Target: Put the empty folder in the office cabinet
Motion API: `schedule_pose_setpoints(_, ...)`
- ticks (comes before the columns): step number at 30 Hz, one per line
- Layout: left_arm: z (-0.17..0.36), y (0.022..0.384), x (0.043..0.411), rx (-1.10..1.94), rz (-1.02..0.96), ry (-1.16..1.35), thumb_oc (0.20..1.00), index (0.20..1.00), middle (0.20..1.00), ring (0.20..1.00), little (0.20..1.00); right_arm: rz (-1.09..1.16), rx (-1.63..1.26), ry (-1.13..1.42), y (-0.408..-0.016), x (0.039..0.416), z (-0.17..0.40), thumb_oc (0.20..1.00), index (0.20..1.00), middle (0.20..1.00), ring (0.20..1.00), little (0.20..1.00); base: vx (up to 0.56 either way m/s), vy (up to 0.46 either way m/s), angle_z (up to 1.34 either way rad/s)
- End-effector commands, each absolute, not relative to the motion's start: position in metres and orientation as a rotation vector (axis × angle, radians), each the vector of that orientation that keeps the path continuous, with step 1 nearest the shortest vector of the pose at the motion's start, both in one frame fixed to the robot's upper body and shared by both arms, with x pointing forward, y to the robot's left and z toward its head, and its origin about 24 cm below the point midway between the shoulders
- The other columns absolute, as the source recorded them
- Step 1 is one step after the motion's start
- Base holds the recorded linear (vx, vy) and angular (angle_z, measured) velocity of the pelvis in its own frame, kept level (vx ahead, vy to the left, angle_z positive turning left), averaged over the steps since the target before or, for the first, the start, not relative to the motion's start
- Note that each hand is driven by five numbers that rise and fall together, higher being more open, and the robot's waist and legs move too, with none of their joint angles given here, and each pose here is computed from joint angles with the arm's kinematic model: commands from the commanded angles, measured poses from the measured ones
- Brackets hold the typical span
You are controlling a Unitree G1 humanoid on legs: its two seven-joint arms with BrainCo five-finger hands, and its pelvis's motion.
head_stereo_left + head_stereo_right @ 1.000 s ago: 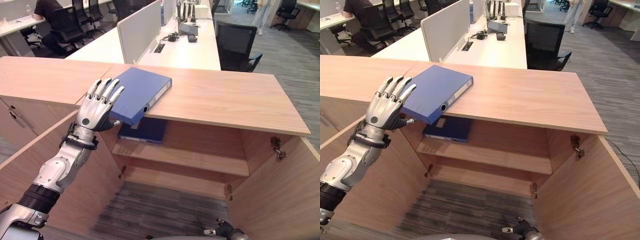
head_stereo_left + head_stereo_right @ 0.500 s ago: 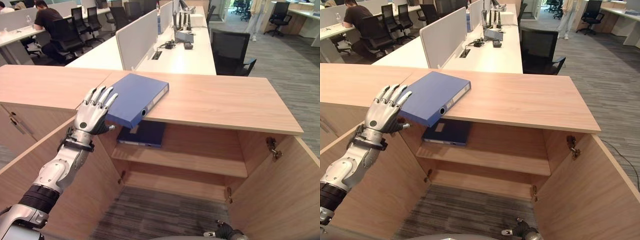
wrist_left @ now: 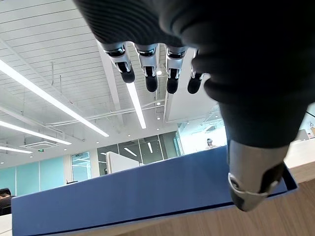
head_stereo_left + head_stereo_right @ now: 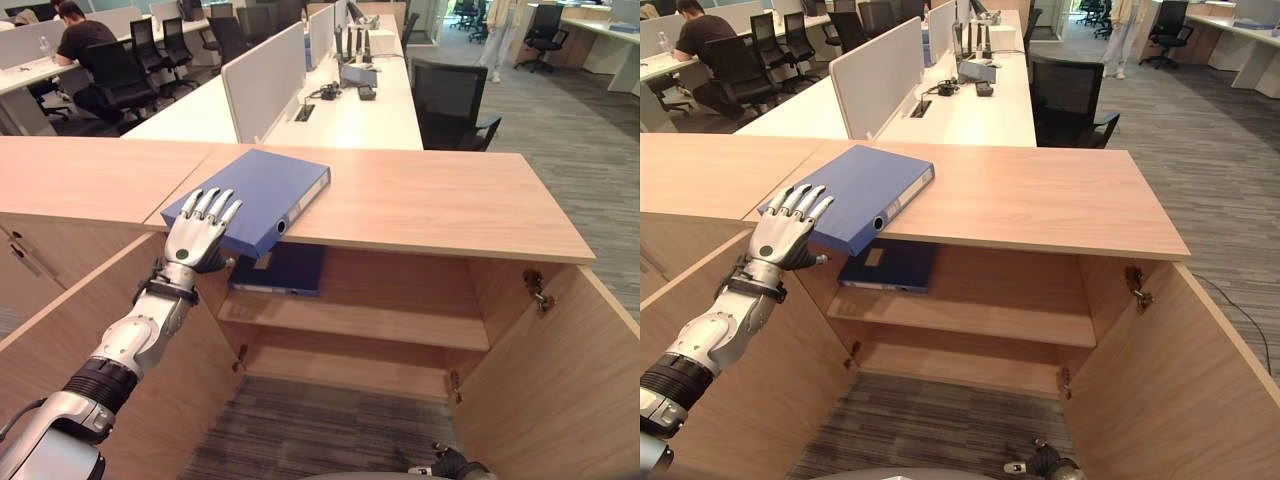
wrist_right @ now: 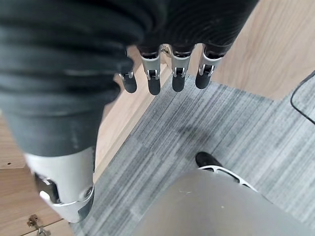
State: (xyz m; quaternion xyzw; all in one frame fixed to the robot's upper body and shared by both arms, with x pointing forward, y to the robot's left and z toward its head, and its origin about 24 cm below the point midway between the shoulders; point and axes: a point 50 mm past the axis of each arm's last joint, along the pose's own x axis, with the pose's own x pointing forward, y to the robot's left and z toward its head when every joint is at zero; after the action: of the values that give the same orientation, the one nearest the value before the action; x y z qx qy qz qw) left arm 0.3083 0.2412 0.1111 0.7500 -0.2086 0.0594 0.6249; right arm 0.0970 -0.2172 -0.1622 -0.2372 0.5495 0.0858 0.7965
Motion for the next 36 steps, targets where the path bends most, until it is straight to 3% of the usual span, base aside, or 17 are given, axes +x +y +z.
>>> schedule_pose_setpoints(1,0.157,0.252,0.335,1.778,0.311,-0.528,1.0,1.0,1.0,1.0,1.0,0.231,-0.594,1.128,-0.218,0.115,-0.158,1.0,1.0,1.0,1.0,1.0,0.0,0.0,0.0)
schedule_pose_setpoints(23,0.153,0.284,0.338,1.87,0.367,-0.365,1.0,1.0,1.0,1.0,1.0,0.173,-0.608,1.15,-0.233,0.111,-0.156,1.0,1.0,1.0,1.0,1.0,0.0,0.0,0.0)
schedule_pose_setpoints(36,0.141,0.278,0.341,1.858,0.323,-0.341,1.0,1.0,1.0,1.0,1.0,0.148,-0.611,1.141,-0.237,0.114,-0.154,1.0,1.0,1.0,1.0,1.0,0.0,0.0,0.0)
